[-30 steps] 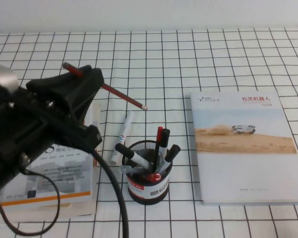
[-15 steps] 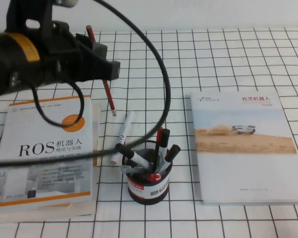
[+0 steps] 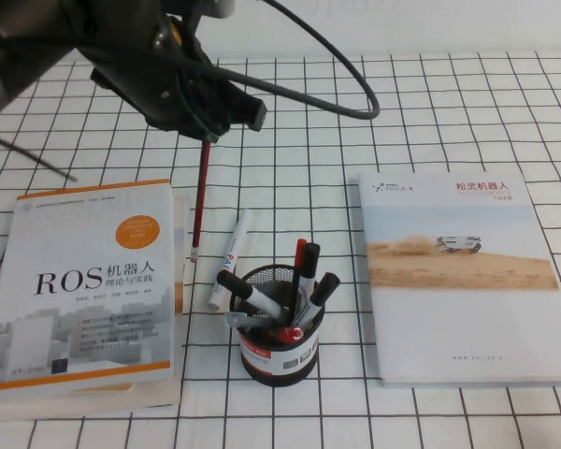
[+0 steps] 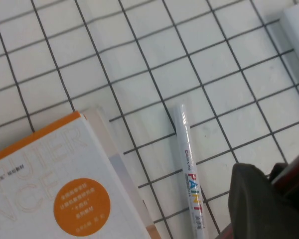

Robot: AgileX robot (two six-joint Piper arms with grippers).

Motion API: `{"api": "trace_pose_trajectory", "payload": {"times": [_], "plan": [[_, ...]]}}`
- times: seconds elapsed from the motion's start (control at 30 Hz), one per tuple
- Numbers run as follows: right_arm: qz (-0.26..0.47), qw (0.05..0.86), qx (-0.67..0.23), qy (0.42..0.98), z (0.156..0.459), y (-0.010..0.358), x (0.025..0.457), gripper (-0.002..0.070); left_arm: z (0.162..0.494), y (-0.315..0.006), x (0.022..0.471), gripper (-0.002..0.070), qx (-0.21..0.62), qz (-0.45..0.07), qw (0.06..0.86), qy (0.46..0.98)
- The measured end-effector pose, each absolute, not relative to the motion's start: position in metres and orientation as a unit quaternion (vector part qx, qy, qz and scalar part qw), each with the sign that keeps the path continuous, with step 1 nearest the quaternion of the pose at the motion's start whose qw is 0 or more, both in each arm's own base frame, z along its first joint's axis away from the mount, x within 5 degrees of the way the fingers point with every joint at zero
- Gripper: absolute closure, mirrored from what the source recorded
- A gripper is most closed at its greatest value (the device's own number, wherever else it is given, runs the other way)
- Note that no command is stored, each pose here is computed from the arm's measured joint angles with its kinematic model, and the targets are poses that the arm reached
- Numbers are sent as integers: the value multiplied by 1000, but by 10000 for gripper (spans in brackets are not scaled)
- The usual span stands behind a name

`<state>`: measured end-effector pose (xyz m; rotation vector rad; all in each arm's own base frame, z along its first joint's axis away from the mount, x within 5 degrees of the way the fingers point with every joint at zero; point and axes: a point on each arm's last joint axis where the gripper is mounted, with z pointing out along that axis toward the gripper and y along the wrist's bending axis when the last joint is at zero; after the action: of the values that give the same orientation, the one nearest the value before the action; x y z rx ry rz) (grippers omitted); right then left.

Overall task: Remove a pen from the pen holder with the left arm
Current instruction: 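Take a marker out of the pen holder and lay it on the table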

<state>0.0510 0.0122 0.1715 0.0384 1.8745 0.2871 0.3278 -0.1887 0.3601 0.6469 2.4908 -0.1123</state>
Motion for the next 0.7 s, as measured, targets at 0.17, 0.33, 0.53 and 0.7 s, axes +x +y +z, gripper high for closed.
{"api": "trace_pose_trajectory", "payload": {"times": [0.17,0.33,0.53,0.7], "plan": [[123,583,17,803,171,12,51,688,333,-196,363,649,243,-42,216,945],[124,583,17,803,171,12,51,688,299,-196,399,649,236,-38,174,955],[125,583,18,803,172,12,51,688,263,-198,430,649,232,-58,154,959],[125,583,18,803,172,12,51,688,245,-200,447,649,228,-68,150,960]]}}
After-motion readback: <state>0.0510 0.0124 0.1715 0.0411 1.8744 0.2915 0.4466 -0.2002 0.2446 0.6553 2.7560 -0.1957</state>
